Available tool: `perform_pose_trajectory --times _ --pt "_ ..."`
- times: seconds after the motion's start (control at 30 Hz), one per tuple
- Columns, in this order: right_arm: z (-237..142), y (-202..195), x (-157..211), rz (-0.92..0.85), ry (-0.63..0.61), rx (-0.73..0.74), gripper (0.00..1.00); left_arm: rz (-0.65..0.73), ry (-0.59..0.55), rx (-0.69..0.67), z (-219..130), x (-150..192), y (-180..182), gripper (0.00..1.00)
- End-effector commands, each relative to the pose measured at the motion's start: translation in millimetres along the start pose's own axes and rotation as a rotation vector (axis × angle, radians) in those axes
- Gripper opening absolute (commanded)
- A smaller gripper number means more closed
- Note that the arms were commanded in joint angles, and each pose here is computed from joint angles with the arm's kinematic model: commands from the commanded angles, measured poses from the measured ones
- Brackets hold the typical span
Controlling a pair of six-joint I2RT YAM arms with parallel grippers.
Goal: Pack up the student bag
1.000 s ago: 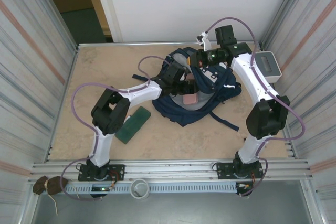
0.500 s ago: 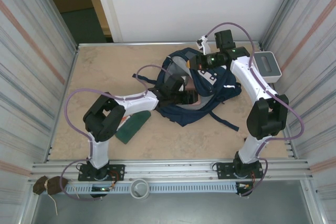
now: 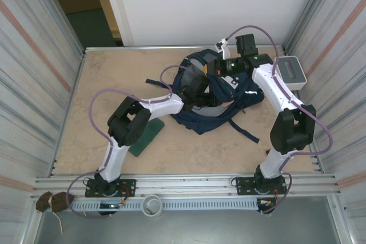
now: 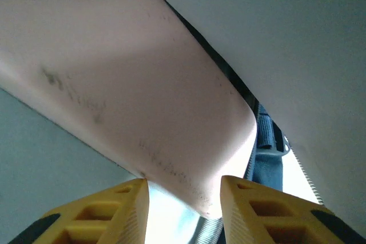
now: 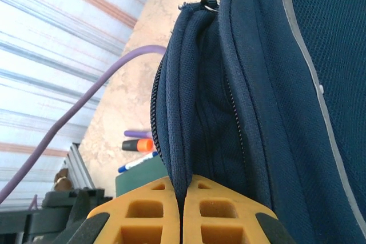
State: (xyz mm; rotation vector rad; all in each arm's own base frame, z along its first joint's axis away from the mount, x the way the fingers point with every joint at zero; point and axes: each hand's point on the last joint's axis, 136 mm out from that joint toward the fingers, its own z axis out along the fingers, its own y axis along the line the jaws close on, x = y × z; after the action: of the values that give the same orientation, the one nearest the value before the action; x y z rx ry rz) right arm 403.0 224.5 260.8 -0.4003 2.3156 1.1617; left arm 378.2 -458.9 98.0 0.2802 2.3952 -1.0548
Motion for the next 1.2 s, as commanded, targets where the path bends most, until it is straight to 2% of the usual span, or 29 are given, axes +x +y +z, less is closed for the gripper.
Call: perform_pose_trajectory --times 0.0,0.1,0.27,0.33,0.43,0.5,0.57,0.73,0.97,1.17 --pt "-20 21 -4 -0.027 -0.045 -0.043 0.0 0.053 -0.066 0.092 -4 -30 -17 0.39" --pt "-27 9 0 -0.013 -0.052 -0.017 0.0 0.079 -0.061 0.119 -23 -22 -23 0.44" --pt "-33 -3 8 0.003 -0.053 0.013 0.0 0.134 -0.05 0.14 -82 2 -30 0.58" --pt "-35 -6 11 0.001 -0.054 0.033 0.0 0.182 -0.04 0.107 -110 16 -26 0.63" --pt "-36 -8 16 -0.006 -0.05 0.047 0.0 0.243 -0.019 -0.131 -156 42 18 0.71" --pt "-37 -10 18 -0.009 -0.049 0.063 0.0 0.226 0.005 -0.364 -191 61 68 0.79" --pt "-38 -11 19 -0.014 -0.051 0.07 0.0 0.173 0.043 -0.532 -222 80 109 0.83" --pt "-34 -12 18 -0.013 -0.049 0.06 0.0 0.05 0.053 -0.762 -280 115 168 0.95" --pt "-28 -16 19 -0.004 -0.036 0.046 0.0 -0.087 0.078 -0.738 -294 148 195 0.99" --pt "-31 -14 17 -0.012 -0.043 0.048 0.0 -0.139 0.131 -0.657 -277 168 193 0.99"
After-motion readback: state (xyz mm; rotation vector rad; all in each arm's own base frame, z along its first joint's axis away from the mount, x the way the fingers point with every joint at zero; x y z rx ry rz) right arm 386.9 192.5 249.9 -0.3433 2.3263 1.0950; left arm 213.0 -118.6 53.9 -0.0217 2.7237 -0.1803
